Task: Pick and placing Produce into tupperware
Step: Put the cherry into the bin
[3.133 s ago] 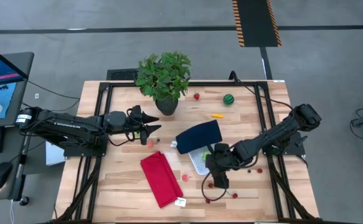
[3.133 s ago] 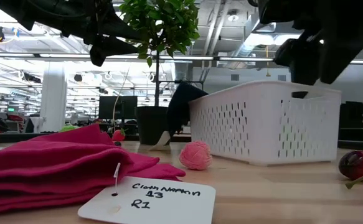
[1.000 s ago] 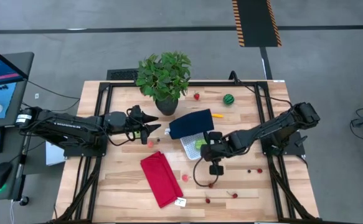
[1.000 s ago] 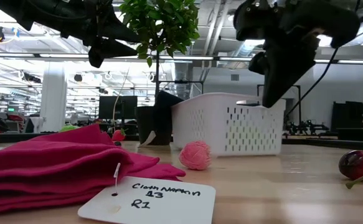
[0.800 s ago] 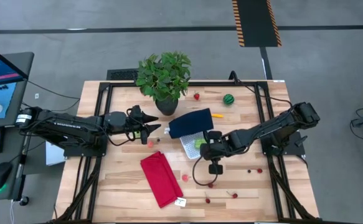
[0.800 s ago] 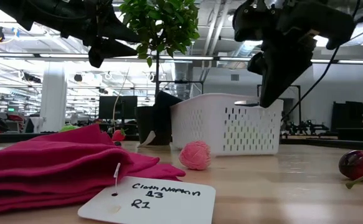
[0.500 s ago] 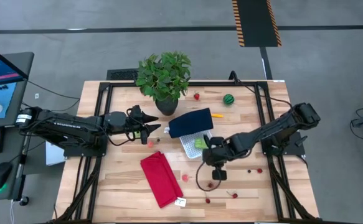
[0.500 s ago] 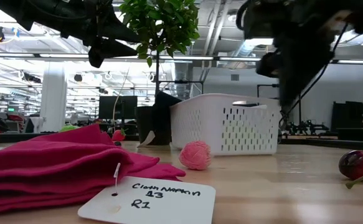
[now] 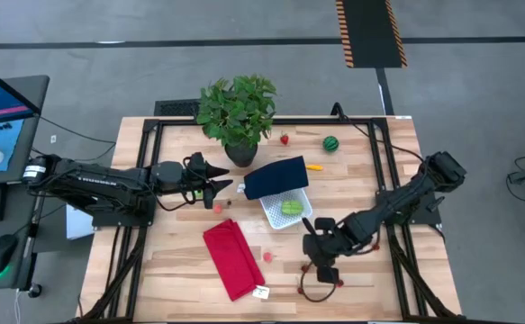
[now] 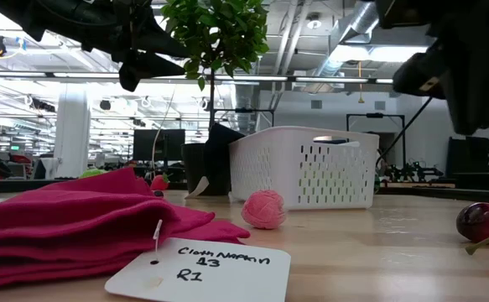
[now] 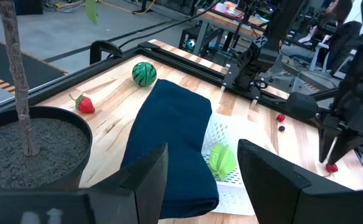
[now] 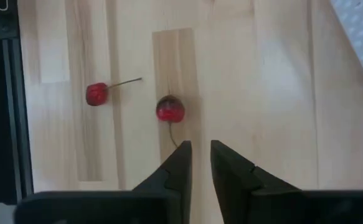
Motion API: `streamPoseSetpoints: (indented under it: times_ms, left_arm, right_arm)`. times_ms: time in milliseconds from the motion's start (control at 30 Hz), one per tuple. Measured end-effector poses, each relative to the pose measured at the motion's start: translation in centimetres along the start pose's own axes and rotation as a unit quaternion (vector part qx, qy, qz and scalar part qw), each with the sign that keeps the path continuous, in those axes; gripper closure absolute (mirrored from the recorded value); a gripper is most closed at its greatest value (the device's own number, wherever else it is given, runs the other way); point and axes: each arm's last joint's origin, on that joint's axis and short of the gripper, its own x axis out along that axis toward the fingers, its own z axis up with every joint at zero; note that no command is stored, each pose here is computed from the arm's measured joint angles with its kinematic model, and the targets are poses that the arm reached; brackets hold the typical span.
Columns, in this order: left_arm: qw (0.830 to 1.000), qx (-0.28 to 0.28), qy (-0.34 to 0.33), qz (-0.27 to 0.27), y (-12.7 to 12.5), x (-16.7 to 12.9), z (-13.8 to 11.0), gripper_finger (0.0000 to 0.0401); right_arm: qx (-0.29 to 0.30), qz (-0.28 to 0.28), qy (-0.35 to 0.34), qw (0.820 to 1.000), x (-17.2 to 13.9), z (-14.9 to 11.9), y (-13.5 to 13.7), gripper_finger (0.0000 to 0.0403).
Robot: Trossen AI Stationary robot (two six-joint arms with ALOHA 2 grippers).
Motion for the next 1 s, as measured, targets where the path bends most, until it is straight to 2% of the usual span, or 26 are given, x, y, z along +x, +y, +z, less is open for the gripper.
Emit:
streamPoseSetpoints:
  times_ms: [300,367,467,833,1000]
  left_arm:
    - [1.000,-0.005,0.000,0.000,0.0,0.0,0.0,0.0216]
    - [1.000,-0.005,0.000,0.000,0.0,0.0,0.0,0.0216]
    - [1.000,-0.005,0.001,0.000,0.0,0.0,0.0,0.0216]
    - [1.000,-0.001,0.012,0.005,0.0,0.5,-0.5,0.0216]
    - [1.000,-0.002,0.009,0.004,0.0,0.8,-0.5,0.0216]
  right_arm:
    - [0.013,-0.028,-0.016,0.999,0.4,-1.1,1.6,0.0209]
    - [0.016,-0.020,-0.022,0.999,1.1,-0.9,2.0,0.0188]
    - [0.011,-0.031,0.004,0.999,2.5,-1.2,1.9,0.0171]
    - [0.006,-0.048,0.054,0.997,6.2,-1.7,1.9,0.0191]
    - [0.003,-0.045,0.053,0.998,6.3,-1.7,2.0,0.0210]
